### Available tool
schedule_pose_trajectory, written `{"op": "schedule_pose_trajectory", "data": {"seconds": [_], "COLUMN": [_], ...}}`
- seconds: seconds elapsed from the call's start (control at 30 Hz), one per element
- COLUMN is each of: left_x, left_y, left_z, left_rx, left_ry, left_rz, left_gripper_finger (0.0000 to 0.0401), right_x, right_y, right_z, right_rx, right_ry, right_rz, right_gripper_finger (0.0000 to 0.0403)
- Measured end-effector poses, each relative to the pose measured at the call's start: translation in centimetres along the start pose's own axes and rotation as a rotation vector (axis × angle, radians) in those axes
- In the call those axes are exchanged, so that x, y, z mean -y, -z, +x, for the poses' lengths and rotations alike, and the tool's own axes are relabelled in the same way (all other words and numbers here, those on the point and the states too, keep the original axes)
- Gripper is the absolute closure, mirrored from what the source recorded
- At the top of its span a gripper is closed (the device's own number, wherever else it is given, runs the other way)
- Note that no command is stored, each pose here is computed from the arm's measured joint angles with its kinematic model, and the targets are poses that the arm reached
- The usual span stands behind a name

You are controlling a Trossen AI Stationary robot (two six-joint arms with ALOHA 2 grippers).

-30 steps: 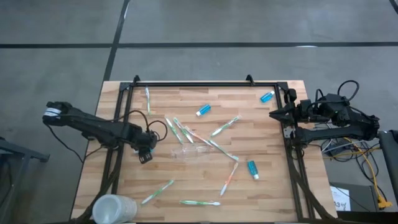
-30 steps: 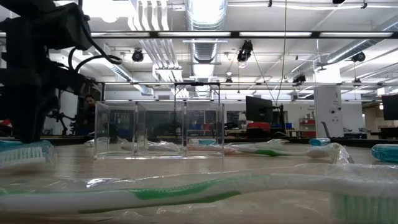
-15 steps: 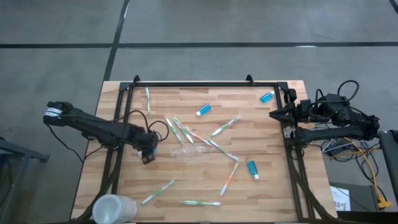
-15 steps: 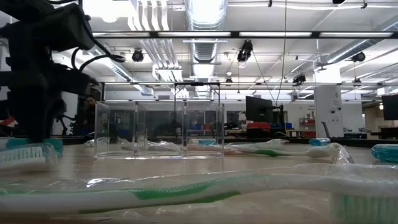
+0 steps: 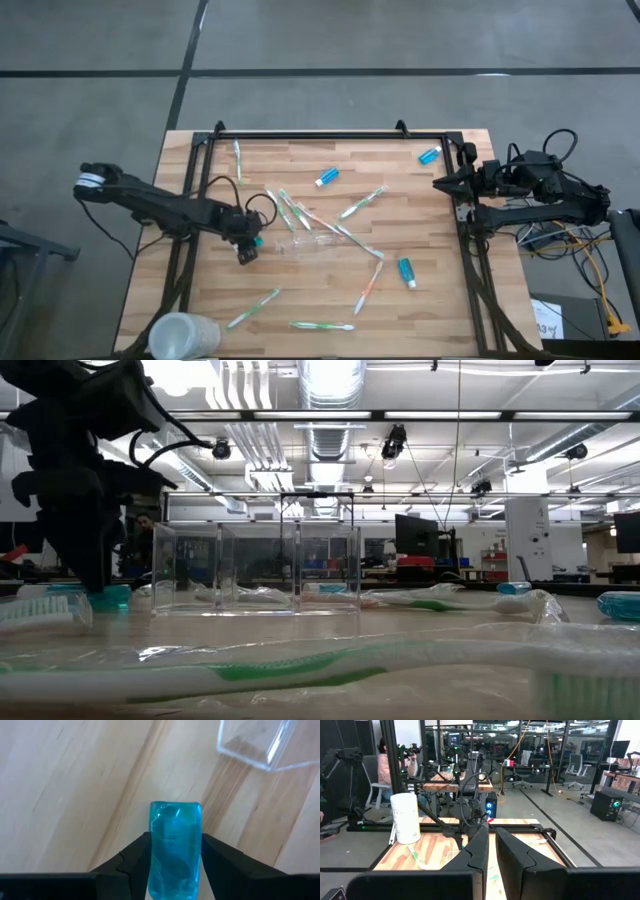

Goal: Pick & Place toothbrushing station
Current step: Put the blue mouthwash bottle into the transparent organizer

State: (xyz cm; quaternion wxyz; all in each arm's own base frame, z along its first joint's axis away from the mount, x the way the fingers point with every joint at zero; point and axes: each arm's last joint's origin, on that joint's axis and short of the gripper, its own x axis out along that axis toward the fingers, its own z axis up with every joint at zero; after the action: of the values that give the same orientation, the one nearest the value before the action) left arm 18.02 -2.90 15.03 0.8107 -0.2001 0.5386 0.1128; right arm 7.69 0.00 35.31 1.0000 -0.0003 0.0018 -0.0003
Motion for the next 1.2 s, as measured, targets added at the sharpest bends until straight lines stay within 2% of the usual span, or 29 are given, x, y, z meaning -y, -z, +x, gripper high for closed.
{"op": "schedule_pose_trajectory", "data": {"seconds": [0.3,0.8,0.97,1.2], "left_x": [0.8,1.9,1.6,1.0], "left_y": [-1.5,-4.1,-4.2,-3.2], "left_z": [0.5,0.5,0.0,-2.0], "left_rx": [0.021,0.066,0.072,-0.020], "left_ry": [0.015,0.000,-0.009,-0.031], "left_rz": [0.074,0.113,0.104,0.105], "left_gripper_finger": [0.0231,0.0231,0.0231,0.0231], "right_x": [0.0,0.0,0.0,0.0], "right_y": [0.0,0.0,0.0,0.0], "right_z": [0.0,0.0,0.0,0.0], "right_rx": [0.000,0.000,0.001,0.000], "right_ry": [0.000,0.000,0.000,0.000], "right_rz": [0.000,0.000,0.000,0.000], "right_gripper_finger": [0.0369,0.0369,0.0369,0.0369]}}
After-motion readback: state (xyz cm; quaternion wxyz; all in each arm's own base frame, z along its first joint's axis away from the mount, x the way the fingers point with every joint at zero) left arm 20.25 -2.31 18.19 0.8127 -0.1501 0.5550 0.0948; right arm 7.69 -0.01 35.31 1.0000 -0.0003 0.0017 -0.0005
